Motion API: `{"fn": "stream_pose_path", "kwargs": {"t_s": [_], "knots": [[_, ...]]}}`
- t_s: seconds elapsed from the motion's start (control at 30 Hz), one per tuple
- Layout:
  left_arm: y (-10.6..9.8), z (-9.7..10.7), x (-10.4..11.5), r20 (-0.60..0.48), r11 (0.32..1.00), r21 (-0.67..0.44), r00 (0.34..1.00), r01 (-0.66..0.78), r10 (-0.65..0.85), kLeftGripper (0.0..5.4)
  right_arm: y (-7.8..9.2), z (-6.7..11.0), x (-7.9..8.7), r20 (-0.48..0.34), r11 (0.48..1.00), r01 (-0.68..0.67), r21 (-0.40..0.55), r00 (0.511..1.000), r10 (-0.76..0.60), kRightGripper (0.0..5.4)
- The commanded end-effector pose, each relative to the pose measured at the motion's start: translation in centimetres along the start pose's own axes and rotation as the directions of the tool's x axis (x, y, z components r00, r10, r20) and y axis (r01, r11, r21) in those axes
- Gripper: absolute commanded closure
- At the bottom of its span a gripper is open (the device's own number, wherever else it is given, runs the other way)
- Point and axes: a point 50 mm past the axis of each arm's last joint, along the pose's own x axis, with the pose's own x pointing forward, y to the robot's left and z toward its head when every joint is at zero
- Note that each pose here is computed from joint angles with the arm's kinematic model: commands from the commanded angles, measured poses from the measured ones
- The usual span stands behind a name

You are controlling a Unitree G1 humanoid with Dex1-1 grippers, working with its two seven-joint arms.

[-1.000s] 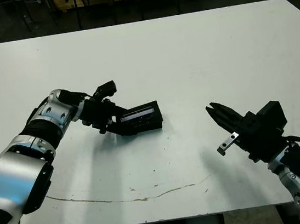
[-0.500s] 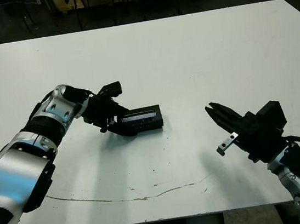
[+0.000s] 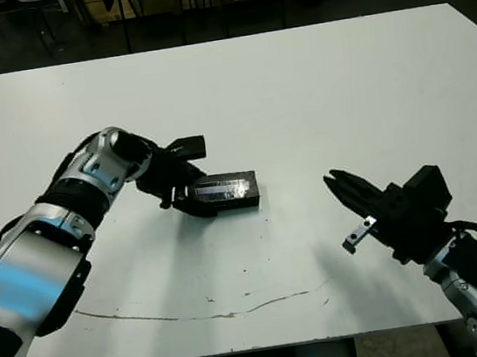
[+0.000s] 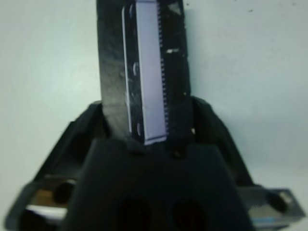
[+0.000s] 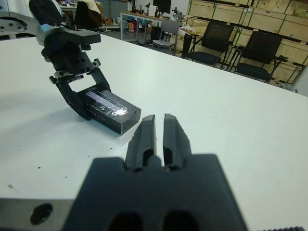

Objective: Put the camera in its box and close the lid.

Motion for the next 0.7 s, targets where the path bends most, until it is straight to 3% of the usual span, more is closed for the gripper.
{"fn": "stream_pose_path", "kwargs": {"t_s": [0.03,0.27,0.47,0.7], "knots": [[-2.2,-3.7,1.9,-0.115,0.997,-0.04,0.991,0.059,-0.064,1.21,0.0,-0.5,-0.1,-0.025,1.0,0.004,0.016,1.0,-0.004,5.4],[-3.6,-8.3,-1.5,-0.049,0.993,-0.1,0.997,0.06,-0.065,0.01,0.2,-0.3,-0.1,-0.038,1.0,0.016,0.004,0.999,-0.016,5.4],[-6.2,-12.0,-4.6,-0.021,0.995,-0.088,0.998,0.053,-0.055,0.01,0.4,-0.4,0.1,-0.029,1.0,0.012,0.008,1.0,-0.011,5.4],[-8.1,-13.5,-7.9,0.045,0.973,-0.227,0.997,-0.046,0.058,0.01,0.4,-0.6,0.3,-0.016,1.0,0.005,0.005,1.0,-0.005,5.4]]}}
